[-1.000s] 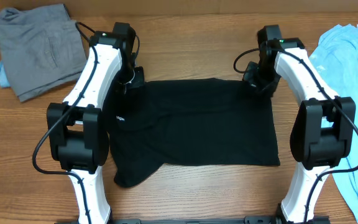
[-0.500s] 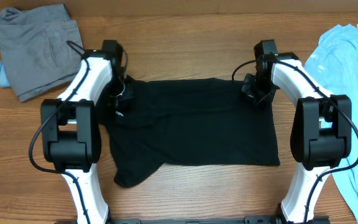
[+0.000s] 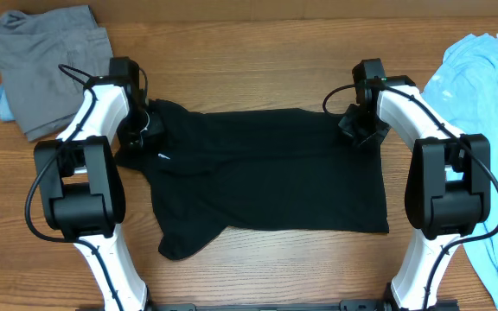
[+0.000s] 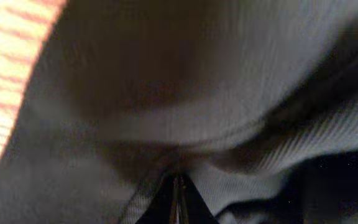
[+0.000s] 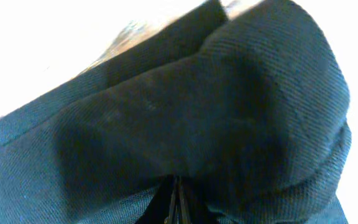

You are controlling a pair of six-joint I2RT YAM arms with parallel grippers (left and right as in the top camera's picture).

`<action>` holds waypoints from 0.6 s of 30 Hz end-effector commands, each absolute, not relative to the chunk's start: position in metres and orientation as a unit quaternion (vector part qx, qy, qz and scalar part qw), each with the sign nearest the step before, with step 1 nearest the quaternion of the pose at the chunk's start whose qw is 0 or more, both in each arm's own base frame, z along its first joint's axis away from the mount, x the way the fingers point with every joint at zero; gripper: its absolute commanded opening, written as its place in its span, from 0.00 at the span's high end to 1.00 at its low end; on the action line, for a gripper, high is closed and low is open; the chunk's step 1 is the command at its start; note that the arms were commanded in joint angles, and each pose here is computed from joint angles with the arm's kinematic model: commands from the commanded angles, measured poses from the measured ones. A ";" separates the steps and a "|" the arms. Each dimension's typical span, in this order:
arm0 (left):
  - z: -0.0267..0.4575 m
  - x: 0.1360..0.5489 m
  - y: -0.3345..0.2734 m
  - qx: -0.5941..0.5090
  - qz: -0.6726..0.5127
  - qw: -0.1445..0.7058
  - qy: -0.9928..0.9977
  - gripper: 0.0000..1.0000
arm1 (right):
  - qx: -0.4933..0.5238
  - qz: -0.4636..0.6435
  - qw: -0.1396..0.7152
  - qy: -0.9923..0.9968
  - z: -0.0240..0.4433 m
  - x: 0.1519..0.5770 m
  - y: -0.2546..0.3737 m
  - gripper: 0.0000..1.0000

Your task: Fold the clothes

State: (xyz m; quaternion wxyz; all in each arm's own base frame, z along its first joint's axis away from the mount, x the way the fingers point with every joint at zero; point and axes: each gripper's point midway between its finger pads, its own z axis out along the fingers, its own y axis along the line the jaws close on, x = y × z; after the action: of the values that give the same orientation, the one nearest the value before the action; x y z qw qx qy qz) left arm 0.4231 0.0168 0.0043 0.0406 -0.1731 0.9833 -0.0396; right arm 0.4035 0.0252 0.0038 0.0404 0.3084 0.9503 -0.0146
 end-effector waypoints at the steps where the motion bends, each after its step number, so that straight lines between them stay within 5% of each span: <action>1: 0.007 0.429 0.030 -0.170 -0.013 0.061 0.983 0.95 | 0.344 -0.052 0.046 0.937 0.005 0.395 0.010 0.96; 18: 0.035 0.417 0.101 -0.277 0.002 0.047 0.960 0.96 | 0.379 -0.076 0.046 0.921 0.010 0.392 -0.022 0.96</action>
State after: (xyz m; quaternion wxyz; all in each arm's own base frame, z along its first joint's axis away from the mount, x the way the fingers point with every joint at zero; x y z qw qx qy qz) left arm 0.4028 0.0904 0.0066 0.0208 -0.2640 0.9643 -0.0003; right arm 0.3920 -0.0051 0.0038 0.0304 0.3738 0.9256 -0.0516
